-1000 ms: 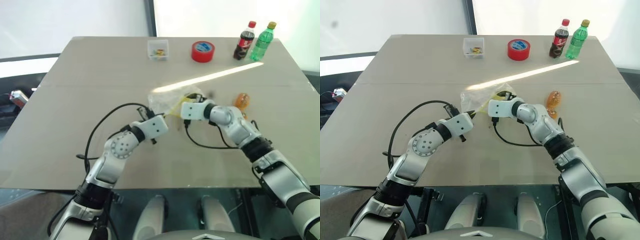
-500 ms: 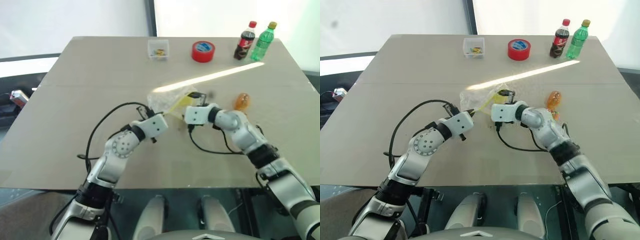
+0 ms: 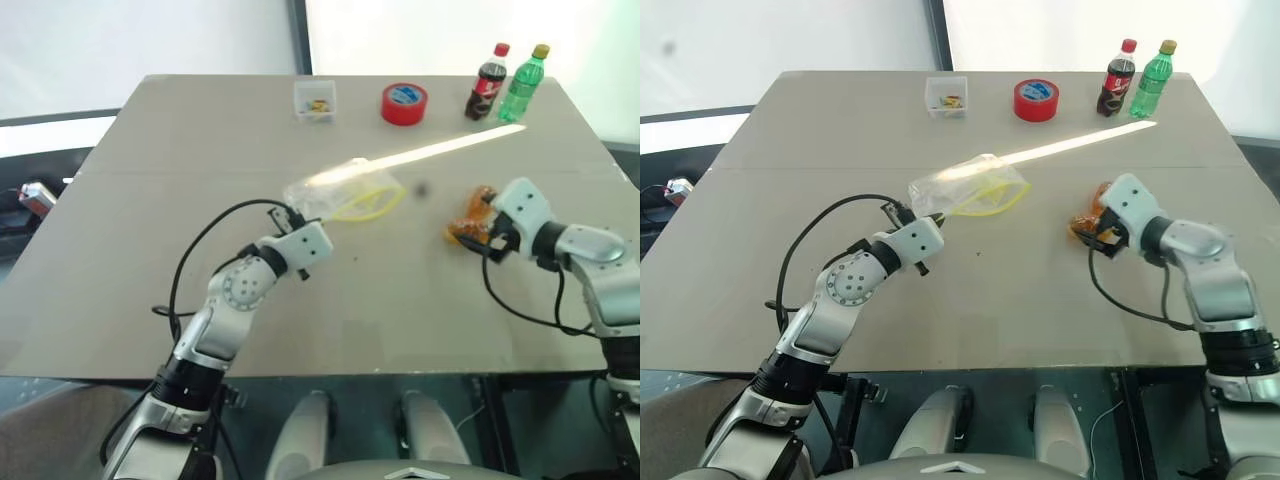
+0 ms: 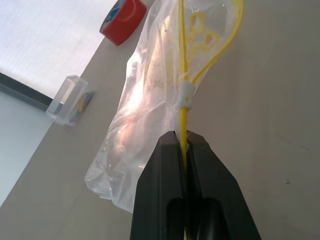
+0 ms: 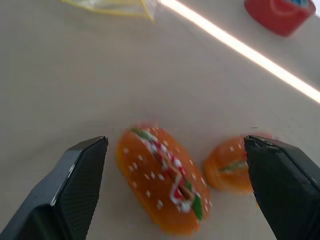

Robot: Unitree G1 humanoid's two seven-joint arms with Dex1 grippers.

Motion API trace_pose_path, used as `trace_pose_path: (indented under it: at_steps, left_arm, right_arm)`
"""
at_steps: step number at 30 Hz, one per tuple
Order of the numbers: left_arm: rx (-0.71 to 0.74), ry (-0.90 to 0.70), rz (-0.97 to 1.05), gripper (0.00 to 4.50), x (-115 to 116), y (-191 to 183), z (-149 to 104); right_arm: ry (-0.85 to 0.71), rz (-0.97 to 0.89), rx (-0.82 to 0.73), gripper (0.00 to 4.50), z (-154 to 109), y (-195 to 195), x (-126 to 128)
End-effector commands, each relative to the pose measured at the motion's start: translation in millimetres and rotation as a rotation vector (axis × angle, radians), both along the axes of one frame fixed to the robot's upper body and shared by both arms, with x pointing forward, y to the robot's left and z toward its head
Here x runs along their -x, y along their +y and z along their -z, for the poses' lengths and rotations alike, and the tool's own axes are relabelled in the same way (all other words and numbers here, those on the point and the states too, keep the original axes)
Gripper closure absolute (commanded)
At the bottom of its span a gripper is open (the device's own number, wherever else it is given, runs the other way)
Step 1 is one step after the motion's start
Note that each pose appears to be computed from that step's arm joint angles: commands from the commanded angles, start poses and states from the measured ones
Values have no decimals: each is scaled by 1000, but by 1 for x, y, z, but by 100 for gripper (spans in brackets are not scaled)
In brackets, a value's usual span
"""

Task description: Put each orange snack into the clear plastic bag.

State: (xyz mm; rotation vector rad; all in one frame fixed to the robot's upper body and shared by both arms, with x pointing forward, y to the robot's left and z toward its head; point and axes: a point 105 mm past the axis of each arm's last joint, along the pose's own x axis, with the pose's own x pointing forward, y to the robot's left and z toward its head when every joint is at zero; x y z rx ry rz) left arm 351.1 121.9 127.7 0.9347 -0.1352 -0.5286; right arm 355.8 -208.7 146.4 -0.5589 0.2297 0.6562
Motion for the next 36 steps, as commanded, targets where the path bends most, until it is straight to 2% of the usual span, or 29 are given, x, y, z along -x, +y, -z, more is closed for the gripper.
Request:
trace_pose_path:
  at_steps: [1,4,8,10,12,13,14,15,16,21,24,28,36]
  left_arm:
    - [1,-41,18,450,-1,-5,-10]
    - [5,-46,14,450,-2,-5,-12]
    - [5,-46,11,450,-1,-5,-11]
    - [5,-45,8,450,-1,-4,-10]
    - [6,-45,3,450,0,-3,-10]
    - [7,-45,1,450,0,-3,-10]
    - [8,-45,1,450,0,-3,-9]
    - [8,-44,2,450,0,-4,-9]
    - [8,-43,4,450,0,-5,-9]
    - [8,-37,23,450,0,-9,-7]
    - [5,-35,33,450,-1,-12,-6]
    - [10,-39,44,450,-1,-16,-8]
    - [22,-27,80,450,3,-27,-6]
  right_arm:
    - [24,-24,9,3,-2,-12,-6]
    - [67,-3,8,3,6,-20,-17]
    - [118,-46,-11,3,15,-16,-19]
    - [129,-76,-13,55,17,-12,-17]
    - [132,-100,-18,137,16,-9,-15]
    - [132,-108,-28,203,15,-8,-14]
    - [127,-120,-34,215,13,-6,-13]
    - [123,-130,-39,268,11,-5,-12]
    - [120,-145,-51,293,7,-1,-10]
    - [111,-266,-168,293,-18,30,5]
    - [128,-290,-207,293,-24,48,11]
    - [169,-259,-176,293,-14,68,10]
    - [170,-158,-158,293,-5,89,-16]
